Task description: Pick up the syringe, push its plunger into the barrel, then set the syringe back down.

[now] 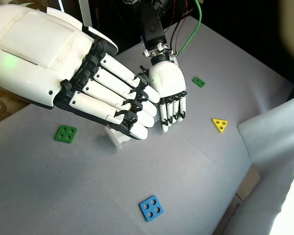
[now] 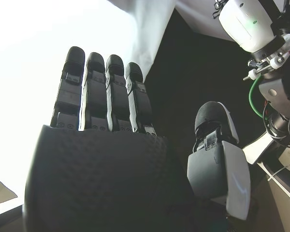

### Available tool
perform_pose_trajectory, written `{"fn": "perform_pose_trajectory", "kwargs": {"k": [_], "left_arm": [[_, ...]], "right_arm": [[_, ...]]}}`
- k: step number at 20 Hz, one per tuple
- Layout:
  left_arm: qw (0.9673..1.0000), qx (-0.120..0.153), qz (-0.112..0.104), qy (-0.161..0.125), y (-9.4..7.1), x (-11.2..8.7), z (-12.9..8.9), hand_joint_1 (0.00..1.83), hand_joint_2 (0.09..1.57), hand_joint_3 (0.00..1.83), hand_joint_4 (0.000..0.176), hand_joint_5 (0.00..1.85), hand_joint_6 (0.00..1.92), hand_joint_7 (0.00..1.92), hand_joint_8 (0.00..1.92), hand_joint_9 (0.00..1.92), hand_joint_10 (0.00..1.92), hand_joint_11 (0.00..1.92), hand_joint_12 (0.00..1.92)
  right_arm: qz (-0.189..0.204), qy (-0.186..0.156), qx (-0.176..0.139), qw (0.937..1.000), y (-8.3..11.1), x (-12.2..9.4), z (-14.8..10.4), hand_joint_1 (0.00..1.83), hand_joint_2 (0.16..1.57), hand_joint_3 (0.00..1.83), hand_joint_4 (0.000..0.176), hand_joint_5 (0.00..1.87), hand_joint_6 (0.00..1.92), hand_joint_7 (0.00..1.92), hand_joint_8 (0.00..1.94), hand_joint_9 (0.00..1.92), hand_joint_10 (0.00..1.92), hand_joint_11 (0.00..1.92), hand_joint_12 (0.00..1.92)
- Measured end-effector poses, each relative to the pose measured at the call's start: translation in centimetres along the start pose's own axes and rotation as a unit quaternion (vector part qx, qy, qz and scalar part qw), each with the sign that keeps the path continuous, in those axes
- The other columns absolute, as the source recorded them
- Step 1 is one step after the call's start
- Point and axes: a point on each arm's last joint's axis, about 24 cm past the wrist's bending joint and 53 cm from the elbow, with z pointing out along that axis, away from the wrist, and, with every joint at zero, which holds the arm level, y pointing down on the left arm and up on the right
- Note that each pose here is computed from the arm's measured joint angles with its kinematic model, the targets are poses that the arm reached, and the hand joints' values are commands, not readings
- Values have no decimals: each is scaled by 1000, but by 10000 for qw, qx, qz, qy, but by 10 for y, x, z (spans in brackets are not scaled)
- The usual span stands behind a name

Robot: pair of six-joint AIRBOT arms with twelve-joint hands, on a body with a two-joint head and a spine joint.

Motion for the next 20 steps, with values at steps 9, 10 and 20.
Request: {"fn": "perform_pose_trajectory", "kwargs": {"k": [9,10,20], "left_arm": [[9998,-71,-178,75,7,1,-3,1381,1095,0,0,969,895,1057,955,911,1151,741,1107],[9998,-66,-187,99,8,1,-4,1382,1093,0,0,971,897,1063,941,911,1150,732,1106],[9995,-119,-300,-20,23,-37,-13,1379,1103,0,0,951,990,1020,919,913,1174,720,1094]], "right_arm": [[1165,95,406,9923,-17,7,-2,0,1199,3,0,256,5,212,0,162,0,0,454],[1258,105,451,9910,-20,8,-2,0,1196,1,0,258,4,208,0,155,1,0,431],[2808,89,356,9591,-18,10,-7,0,1203,4,0,165,0,112,0,84,2,0,262]]}}
